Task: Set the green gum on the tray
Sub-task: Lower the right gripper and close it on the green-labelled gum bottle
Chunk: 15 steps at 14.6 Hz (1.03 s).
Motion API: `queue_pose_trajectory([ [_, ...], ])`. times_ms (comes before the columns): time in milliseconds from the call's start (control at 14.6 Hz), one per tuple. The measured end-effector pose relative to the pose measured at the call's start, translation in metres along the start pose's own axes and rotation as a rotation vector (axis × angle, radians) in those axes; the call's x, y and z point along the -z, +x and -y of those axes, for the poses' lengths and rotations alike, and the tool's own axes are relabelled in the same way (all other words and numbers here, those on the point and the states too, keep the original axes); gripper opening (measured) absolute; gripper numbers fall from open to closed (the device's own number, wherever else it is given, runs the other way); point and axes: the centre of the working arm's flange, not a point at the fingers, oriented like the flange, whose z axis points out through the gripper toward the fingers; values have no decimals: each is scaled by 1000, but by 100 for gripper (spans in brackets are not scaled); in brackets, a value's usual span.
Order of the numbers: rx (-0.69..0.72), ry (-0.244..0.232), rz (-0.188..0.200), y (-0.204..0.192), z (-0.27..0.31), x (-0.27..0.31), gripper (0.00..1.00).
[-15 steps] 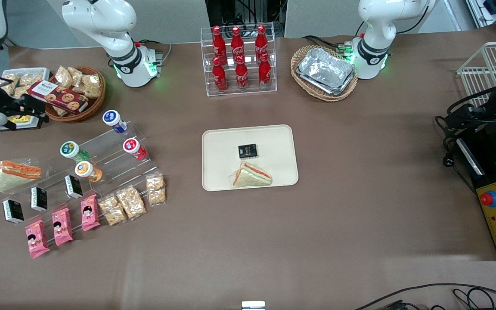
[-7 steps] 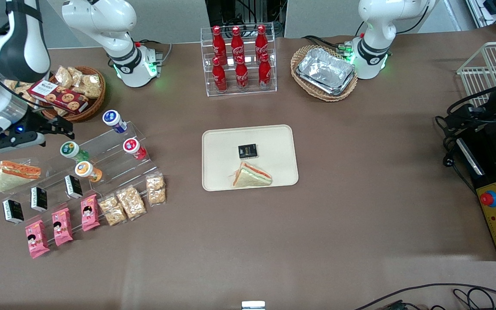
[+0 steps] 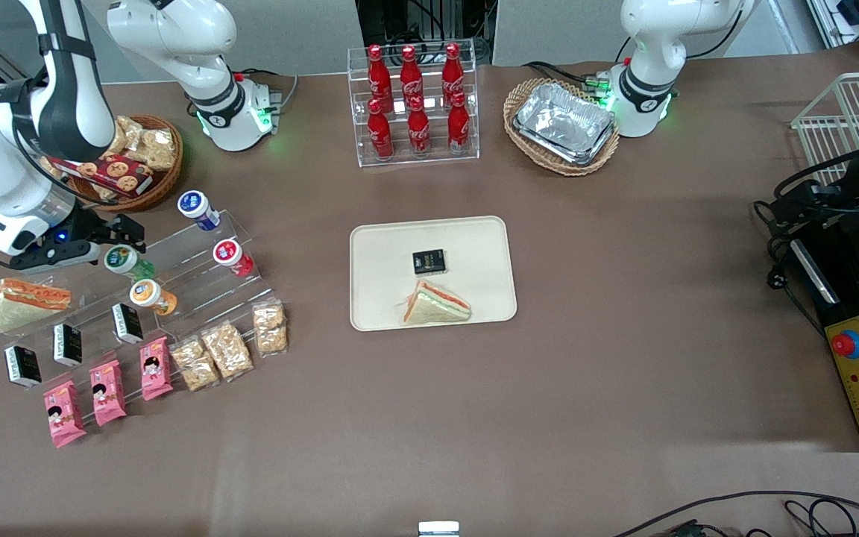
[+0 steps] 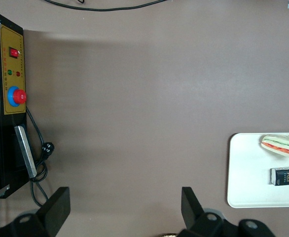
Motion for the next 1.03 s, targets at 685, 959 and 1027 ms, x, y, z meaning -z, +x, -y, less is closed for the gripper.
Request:
queue_pose_trajectory([
  [685,9,-14,0,-1,0,-15,97],
  [959,25,-42,-5,1,-4,-20,89],
  [1027,27,-45,-5,2,-5,-22,87],
])
